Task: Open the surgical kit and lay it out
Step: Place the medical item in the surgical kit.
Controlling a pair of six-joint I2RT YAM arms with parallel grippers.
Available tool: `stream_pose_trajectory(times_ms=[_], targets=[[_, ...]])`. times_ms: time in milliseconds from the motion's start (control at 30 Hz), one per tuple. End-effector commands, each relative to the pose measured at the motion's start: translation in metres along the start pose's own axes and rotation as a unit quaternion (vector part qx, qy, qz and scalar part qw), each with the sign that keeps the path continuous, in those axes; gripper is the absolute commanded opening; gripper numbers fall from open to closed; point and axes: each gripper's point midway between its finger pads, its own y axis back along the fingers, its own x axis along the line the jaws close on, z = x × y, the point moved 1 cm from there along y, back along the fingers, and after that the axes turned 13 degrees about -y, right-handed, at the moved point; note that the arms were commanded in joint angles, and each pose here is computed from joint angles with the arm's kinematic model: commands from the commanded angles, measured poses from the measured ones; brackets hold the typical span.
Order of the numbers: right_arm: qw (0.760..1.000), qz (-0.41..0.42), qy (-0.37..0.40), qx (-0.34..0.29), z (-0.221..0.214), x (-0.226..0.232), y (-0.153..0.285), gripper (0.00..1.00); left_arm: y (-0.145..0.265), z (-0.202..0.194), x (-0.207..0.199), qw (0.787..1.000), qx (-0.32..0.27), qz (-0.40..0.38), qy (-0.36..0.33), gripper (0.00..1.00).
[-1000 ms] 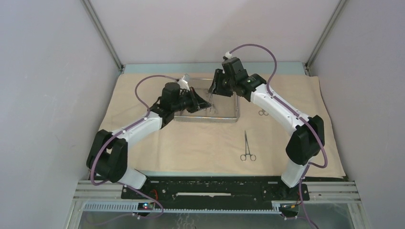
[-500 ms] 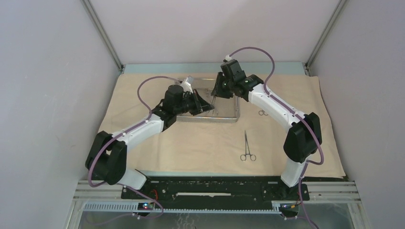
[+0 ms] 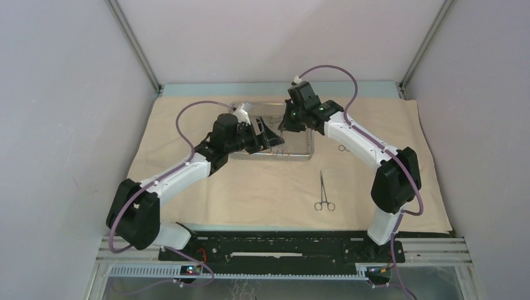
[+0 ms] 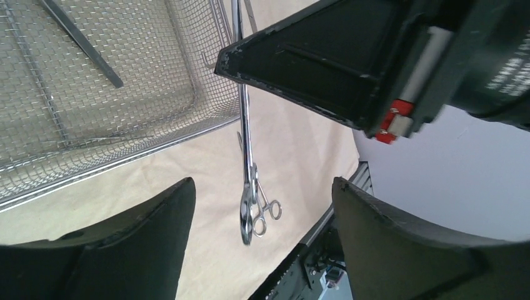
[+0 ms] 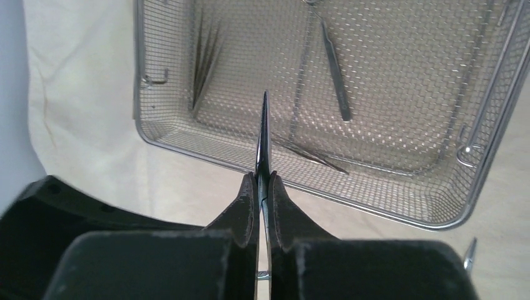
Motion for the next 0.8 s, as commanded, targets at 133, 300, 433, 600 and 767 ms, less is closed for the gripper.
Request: stream_pose_trajectory(times_ms=[133, 300, 433, 600, 767], targets=[[0.998, -0.02, 0.053, -0.021, 0.0, -0.02, 0.044, 0.0, 0.034, 0.006, 0.006, 0.996, -0.004, 0.068, -0.052, 0.92], [0.995, -0.065, 0.072, 0.003, -0.028, -0.064, 0.062, 0.0, 0.05, 0.012, 0.006, 0.993, 0.001, 0.092, -0.076, 0.98], [0.99, -0.111, 0.082, 0.02, -0.053, -0.104, 0.078, 0.0, 0.062, 0.02, 0.004, 0.991, -0.001, 0.103, -0.09, 1.0], [0.983, -0.152, 0.097, 0.034, -0.075, -0.146, 0.09, 0.0, 0.072, 0.027, 0.007, 0.989, -0.005, 0.113, -0.099, 1.0], [0.984, -0.151, 0.085, 0.043, -0.098, -0.151, 0.071, 0.0, 0.075, 0.031, 0.012, 0.988, -0.008, 0.118, -0.097, 1.0]])
